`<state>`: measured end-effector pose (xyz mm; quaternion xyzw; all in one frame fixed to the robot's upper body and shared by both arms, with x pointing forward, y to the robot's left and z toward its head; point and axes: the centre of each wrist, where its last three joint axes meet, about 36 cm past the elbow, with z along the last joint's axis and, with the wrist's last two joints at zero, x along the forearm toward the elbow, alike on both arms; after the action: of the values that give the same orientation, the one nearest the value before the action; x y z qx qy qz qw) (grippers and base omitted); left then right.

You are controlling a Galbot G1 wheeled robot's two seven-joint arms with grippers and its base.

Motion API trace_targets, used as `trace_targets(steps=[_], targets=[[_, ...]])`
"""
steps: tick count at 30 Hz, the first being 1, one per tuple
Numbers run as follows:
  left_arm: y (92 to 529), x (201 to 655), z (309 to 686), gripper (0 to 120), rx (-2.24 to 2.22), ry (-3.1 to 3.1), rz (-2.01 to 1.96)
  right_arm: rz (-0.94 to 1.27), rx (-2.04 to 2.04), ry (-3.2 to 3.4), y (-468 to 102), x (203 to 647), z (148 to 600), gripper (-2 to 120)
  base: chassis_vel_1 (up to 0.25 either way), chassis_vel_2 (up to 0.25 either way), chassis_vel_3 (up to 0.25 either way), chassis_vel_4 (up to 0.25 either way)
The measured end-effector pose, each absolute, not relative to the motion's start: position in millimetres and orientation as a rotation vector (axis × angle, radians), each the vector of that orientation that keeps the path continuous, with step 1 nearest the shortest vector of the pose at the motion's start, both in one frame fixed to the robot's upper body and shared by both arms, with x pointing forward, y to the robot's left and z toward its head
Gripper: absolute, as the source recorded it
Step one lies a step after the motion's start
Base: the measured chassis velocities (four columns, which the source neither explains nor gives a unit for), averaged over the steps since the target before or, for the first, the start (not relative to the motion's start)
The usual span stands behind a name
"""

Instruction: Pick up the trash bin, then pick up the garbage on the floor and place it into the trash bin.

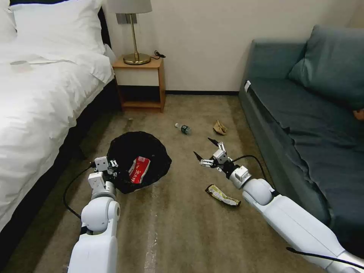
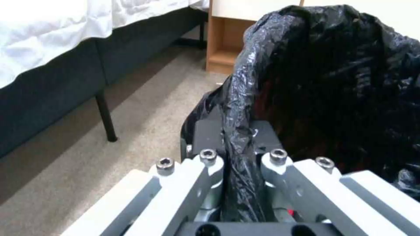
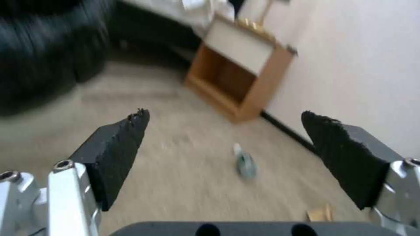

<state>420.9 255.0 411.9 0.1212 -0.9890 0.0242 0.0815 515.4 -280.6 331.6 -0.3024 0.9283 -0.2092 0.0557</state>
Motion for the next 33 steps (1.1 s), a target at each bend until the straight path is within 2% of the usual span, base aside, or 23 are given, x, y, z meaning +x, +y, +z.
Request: trace_targets(steps=[19, 33], targets=[[260, 419, 414, 5, 0.373, -2.958, 0.060, -0.927, -1.090, 2.933, -368, 509, 250, 96, 0.000, 0.000, 0.000, 0.000], [267, 416, 418, 5, 0.394, -2.962, 0.058, -0.962, -1.190, 2.989, -400, 482, 228, 97, 0.000, 0.000, 0.000, 0.000]])
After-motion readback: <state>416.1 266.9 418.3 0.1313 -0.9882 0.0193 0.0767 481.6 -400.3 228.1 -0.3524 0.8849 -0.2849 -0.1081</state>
